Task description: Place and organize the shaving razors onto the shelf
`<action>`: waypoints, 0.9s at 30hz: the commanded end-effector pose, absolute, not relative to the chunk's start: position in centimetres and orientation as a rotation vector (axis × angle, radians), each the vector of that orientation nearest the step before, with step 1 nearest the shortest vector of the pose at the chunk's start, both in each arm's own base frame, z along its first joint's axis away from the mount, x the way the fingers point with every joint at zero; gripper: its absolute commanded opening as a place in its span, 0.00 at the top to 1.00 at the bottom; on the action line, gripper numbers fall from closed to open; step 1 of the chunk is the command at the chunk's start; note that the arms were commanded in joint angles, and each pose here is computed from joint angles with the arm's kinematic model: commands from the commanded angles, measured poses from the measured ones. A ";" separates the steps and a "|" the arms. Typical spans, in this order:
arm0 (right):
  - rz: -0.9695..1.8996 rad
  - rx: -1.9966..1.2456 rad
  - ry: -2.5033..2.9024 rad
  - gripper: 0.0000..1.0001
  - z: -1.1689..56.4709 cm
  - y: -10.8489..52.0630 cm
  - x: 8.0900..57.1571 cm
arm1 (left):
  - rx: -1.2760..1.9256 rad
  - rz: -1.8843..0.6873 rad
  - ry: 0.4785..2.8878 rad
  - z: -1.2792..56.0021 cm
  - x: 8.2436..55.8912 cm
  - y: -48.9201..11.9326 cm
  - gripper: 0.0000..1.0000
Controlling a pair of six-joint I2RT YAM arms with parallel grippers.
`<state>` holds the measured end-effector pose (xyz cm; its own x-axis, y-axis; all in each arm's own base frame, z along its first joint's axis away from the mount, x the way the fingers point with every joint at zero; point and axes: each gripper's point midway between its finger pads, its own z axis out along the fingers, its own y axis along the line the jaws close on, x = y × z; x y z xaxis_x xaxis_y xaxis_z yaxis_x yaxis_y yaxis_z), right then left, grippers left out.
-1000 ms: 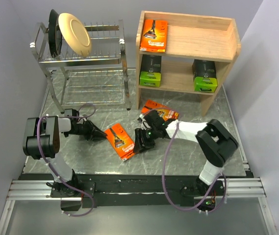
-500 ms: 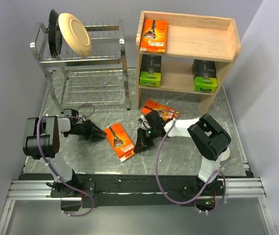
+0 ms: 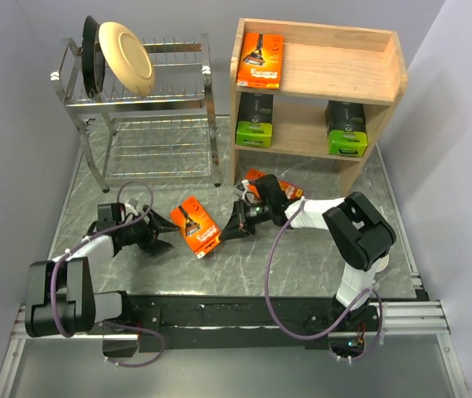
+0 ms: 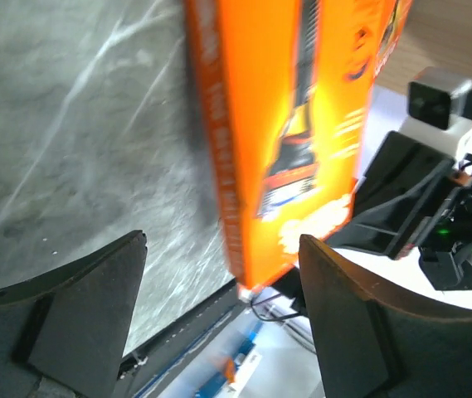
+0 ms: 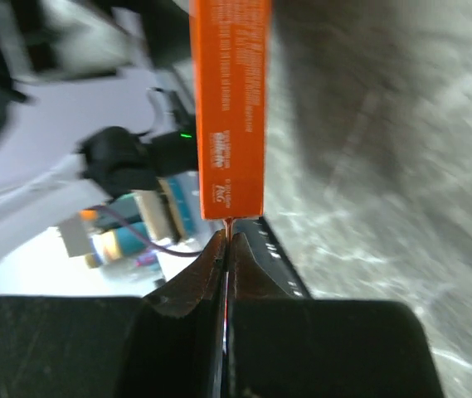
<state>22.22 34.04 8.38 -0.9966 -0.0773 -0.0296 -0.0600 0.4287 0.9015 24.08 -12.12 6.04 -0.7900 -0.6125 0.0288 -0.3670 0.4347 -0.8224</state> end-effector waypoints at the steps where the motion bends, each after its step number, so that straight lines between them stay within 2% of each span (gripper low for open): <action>1: -1.900 0.110 -2.442 1.00 12.4 35.9 24.4 | -0.854 -1.346 2.356 6.9 24.7 -12.7 0.19; 6: -1.946 0.048 -2.406 1.00 13.2 37.3 26.3 | -0.824 -1.462 2.272 7.9 26.5 -14.0 0.18; 11: -1.929 0.045 -2.407 1.00 13.1 37.8 25.9 | -0.827 -1.656 2.262 8.8 28.1 -16.3 0.24; 17: -1.826 0.047 -2.447 1.00 11.7 37.6 25.6 | -0.828 -1.744 2.235 9.5 28.9 -16.7 0.53; 18: -1.814 0.070 -2.467 0.90 11.3 37.4 25.6 | -0.804 -1.742 2.226 9.8 28.8 -16.7 0.61; 20: -1.790 0.038 -2.491 0.70 10.7 36.9 25.9 | -0.792 -1.743 2.233 9.7 27.9 -16.7 0.69; 21: -1.790 0.006 -2.490 0.56 10.7 36.7 26.1 | -0.777 -1.741 2.237 9.7 27.5 -16.8 0.73; 24: -1.807 -0.049 -2.476 0.43 10.5 36.2 26.5 | -0.731 -1.731 2.243 9.6 26.5 -16.7 0.74; 27: -1.823 -0.058 -2.456 0.38 10.5 36.5 26.7 | -0.718 -1.735 2.229 9.8 26.5 -16.4 0.74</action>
